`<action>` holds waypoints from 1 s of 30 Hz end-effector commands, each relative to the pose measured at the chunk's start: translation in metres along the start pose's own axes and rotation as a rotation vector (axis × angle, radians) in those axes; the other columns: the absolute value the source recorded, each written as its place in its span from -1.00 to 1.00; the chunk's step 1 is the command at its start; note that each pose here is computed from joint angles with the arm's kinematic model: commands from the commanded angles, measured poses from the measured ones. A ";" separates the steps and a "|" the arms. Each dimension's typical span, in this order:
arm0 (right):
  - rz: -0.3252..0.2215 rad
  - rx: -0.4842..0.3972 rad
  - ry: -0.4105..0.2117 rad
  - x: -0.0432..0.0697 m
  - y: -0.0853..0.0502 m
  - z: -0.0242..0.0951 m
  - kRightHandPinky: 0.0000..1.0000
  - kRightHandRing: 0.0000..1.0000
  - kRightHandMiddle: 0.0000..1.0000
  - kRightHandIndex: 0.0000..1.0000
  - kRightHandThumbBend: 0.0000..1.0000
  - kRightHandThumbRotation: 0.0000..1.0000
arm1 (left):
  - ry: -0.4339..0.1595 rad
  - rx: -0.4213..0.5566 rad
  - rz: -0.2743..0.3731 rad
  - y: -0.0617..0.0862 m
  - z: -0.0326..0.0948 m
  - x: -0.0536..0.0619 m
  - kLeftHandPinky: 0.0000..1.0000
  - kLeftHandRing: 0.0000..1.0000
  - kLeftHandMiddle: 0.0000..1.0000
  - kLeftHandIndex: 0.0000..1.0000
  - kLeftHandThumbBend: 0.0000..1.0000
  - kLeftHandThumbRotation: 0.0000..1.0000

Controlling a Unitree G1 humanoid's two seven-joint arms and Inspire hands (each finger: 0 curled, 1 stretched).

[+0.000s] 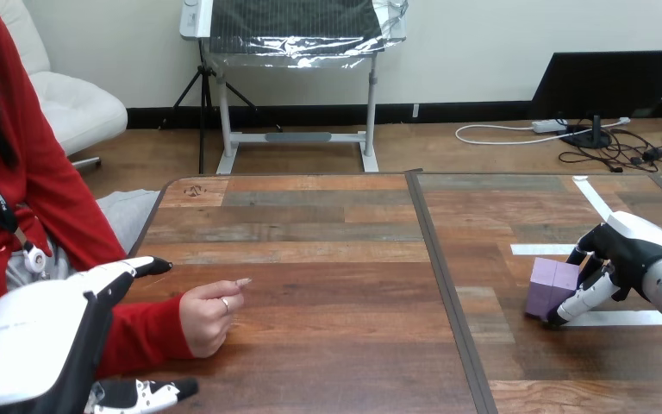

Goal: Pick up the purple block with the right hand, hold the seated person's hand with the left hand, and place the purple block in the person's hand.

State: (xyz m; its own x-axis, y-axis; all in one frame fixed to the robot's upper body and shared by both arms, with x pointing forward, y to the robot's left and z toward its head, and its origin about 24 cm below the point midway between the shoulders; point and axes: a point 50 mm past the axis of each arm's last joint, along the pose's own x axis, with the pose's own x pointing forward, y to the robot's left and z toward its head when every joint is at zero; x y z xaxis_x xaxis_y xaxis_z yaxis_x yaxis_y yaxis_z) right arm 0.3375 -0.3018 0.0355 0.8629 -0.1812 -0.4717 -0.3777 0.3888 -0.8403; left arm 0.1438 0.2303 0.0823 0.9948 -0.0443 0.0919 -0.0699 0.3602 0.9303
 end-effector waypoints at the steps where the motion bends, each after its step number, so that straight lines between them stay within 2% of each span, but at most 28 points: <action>1: -0.095 0.002 -0.085 0.002 -0.023 0.023 -0.01 0.04 0.06 0.01 0.68 -1.00 | -0.052 0.080 0.022 0.007 0.001 0.018 0.35 0.53 0.55 0.49 1.00 -0.55; 12: -0.093 0.024 -0.085 0.003 -0.023 0.025 0.00 0.07 0.08 0.01 0.67 -1.00 | -0.038 0.136 -0.009 0.006 -0.009 0.029 0.34 0.50 0.51 0.45 1.00 -0.66; 21: -0.088 0.040 -0.087 0.003 -0.023 0.025 0.11 0.15 0.12 -0.01 0.67 -1.00 | -0.017 0.166 -0.019 0.002 -0.020 0.038 0.38 0.50 0.52 0.46 1.00 -0.73; 30: -0.095 0.037 -0.094 0.002 -0.023 0.025 0.07 0.11 0.10 0.00 0.67 -1.00 | 0.015 0.211 -0.054 -0.003 -0.028 0.048 0.39 0.52 0.55 0.50 1.00 -0.68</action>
State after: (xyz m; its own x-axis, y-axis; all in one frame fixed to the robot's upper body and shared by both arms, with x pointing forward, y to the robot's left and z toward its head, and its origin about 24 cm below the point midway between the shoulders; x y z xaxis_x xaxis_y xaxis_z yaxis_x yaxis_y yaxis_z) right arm 0.3381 -0.3008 0.0364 0.8712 -0.1722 -0.4598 -0.3671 0.3934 -0.8429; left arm 0.1770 0.2527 0.0662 0.9996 -0.0278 0.0032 0.0023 0.1942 0.9810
